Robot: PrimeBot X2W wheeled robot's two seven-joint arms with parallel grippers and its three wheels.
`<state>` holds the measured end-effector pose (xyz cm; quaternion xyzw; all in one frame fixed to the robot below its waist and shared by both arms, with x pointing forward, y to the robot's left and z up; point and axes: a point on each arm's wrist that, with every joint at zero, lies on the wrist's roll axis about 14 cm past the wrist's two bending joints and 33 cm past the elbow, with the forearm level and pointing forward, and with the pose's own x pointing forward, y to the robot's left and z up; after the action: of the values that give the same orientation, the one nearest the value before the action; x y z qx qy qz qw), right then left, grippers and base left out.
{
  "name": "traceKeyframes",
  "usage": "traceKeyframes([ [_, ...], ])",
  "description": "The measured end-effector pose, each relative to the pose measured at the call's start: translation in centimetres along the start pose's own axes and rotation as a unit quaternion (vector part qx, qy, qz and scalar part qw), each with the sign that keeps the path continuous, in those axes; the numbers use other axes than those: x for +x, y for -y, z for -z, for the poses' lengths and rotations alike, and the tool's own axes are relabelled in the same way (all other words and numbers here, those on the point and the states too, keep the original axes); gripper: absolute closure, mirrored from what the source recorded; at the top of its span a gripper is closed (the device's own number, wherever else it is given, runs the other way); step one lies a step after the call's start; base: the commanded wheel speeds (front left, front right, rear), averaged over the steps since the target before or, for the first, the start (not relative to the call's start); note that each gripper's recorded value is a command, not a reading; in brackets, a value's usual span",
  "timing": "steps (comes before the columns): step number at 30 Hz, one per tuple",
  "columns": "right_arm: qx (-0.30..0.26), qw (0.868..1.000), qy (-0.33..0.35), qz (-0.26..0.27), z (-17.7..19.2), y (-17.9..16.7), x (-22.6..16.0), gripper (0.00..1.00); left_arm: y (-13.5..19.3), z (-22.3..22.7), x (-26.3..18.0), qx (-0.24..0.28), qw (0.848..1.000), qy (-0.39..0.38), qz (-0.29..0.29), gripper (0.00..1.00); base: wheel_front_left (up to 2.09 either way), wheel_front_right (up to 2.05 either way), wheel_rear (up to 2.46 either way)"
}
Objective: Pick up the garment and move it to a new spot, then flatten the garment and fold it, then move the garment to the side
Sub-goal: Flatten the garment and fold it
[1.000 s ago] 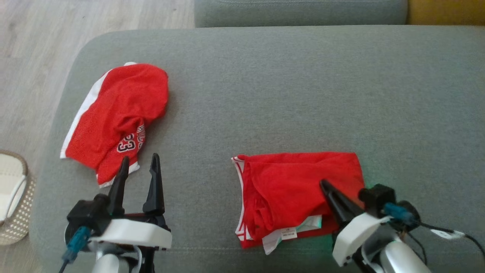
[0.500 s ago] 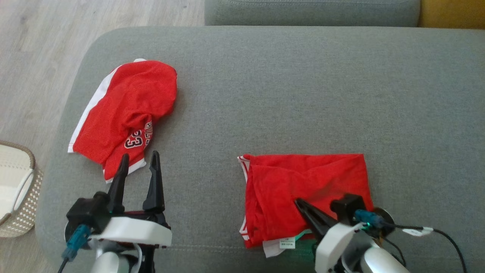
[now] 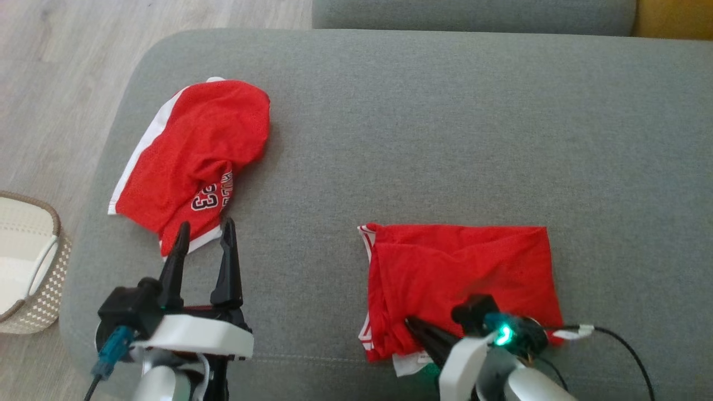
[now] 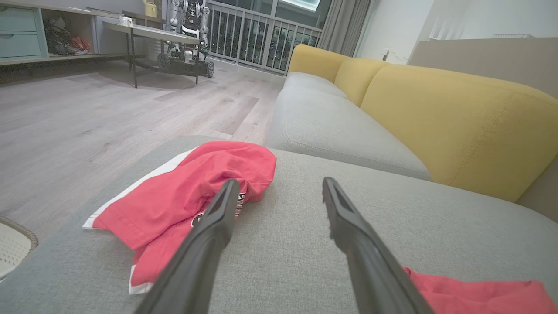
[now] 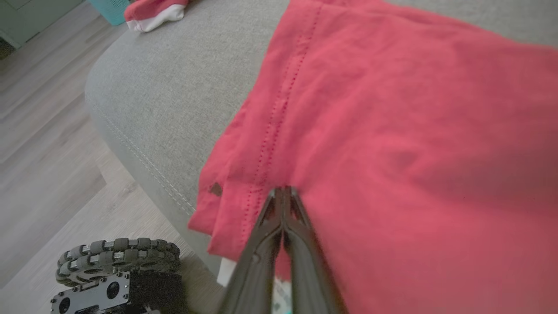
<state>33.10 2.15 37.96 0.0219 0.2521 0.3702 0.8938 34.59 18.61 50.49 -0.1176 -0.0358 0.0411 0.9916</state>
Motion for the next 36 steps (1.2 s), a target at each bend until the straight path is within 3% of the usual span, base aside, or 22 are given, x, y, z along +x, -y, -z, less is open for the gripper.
traceKeyframes([
  [11,0.02,0.999,0.005,-0.03,-0.6,-2.0,2.0,1.0,-0.4,-0.8,0.1,0.002,1.0,0.012,-0.005,0.0,0.0,0.0,0.0],
  [17,0.024,0.997,0.063,-0.026,-3.6,-1.7,2.0,1.0,-0.2,-1.2,0.3,0.001,1.0,0.019,-0.002,0.0,0.0,0.0,0.0],
  [24,0.02,0.988,0.147,0.044,-8.0,3.5,-0.3,1.0,1.0,-1.6,0.7,-0.003,0.999,0.027,0.016,0.0,0.0,0.0,0.0],
  [31,-0.045,0.96,0.242,0.135,-13.4,9.2,-5.1,1.0,2.3,-2.0,1.0,-0.006,0.999,0.033,0.036,0.0,0.0,0.0,0.0],
  [36,-0.062,0.945,0.263,0.185,-13.1,10.8,-8.2,1.0,2.6,-1.9,1.0,-0.007,0.999,0.032,0.042,0.0,0.0,0.0,0.0],
])
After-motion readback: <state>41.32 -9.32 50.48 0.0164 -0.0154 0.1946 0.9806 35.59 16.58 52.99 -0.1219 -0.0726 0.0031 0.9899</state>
